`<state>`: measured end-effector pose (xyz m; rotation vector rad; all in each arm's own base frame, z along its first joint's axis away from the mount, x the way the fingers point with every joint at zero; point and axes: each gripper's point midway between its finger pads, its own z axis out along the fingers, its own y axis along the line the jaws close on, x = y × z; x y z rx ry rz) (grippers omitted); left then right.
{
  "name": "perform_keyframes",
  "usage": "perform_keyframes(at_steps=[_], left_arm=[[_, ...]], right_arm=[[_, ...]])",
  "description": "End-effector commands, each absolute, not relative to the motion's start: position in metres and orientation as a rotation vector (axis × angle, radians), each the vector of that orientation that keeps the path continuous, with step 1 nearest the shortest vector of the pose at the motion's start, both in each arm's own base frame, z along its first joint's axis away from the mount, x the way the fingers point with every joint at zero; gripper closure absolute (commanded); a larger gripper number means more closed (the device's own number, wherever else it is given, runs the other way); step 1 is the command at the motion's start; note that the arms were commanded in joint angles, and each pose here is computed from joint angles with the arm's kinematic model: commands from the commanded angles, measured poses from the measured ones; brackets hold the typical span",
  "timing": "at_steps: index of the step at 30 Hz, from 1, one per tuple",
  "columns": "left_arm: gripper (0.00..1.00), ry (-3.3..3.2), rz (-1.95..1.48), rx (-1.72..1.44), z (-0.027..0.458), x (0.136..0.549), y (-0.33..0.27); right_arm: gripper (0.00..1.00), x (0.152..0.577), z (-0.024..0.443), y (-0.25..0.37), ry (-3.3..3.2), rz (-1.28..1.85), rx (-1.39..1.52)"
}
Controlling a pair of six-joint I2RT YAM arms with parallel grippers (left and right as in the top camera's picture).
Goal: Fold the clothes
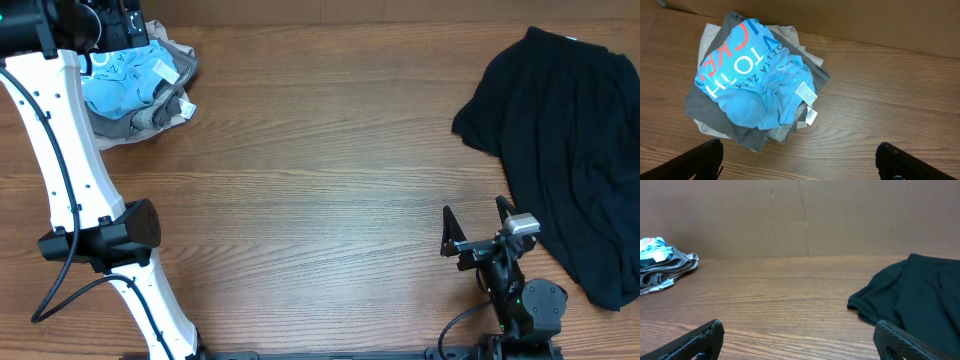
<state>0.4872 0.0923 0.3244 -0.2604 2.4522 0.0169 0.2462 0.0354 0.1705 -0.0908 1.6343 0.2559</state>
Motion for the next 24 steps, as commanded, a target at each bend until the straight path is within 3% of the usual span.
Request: perform_keyframes(at_steps=[1,24], left_arm=[[0.00,2.458,0.003,-0.267,0.3200,0.4904,0.0908],[0.00,2.458,0.003,-0.267,0.3200,0.4904,0.0908]], right_arm=[[0.00,0.2437,0.1698,0.0372,1.599,0.258,-0.103],[0.00,0.2419,0.1763,0.0379,1.570,0.258,-0.109]])
